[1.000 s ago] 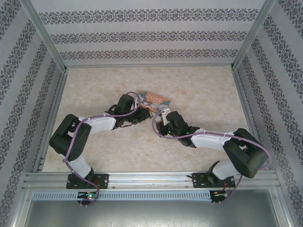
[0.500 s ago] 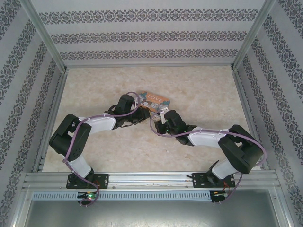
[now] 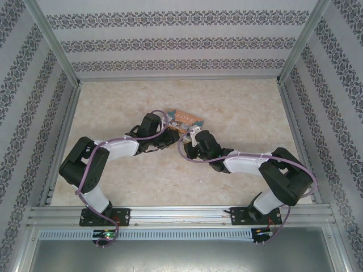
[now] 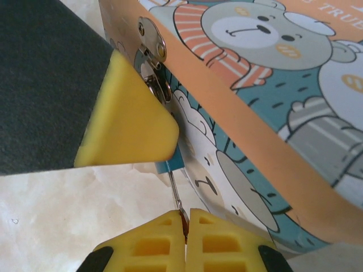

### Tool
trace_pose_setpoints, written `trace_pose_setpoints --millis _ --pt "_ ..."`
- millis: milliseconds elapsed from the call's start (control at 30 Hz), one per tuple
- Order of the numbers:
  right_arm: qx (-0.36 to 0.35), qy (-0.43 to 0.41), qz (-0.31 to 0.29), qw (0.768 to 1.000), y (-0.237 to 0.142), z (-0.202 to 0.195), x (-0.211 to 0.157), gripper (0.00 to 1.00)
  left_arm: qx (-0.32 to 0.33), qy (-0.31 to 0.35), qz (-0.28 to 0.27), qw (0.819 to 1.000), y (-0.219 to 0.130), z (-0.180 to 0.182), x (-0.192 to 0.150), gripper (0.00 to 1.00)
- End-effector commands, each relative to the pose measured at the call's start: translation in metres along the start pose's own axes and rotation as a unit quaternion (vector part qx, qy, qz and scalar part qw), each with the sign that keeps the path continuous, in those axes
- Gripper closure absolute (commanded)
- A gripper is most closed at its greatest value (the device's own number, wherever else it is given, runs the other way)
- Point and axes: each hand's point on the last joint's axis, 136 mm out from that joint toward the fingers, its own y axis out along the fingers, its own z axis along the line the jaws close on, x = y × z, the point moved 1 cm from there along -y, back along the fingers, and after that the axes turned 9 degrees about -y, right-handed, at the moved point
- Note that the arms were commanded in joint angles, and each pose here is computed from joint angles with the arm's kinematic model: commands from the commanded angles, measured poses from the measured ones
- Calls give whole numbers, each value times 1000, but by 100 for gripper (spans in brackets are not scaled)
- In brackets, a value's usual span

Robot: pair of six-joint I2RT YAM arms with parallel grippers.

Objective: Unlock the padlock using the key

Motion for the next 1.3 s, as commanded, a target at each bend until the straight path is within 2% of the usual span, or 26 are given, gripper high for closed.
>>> trace_pose_setpoints --millis 0,633,1267 --pt "-3 -10 -23 1000 3 4 15 100 -38 16 -3 999 -5 -31 2 81" --pt "-8 -23 -71 997 6 3 31 100 -44 13 2 999 -6 -35 2 81" --pt "20 -73 -142 987 13 19 80 100 -52 11 20 998 -4 -38 -3 81"
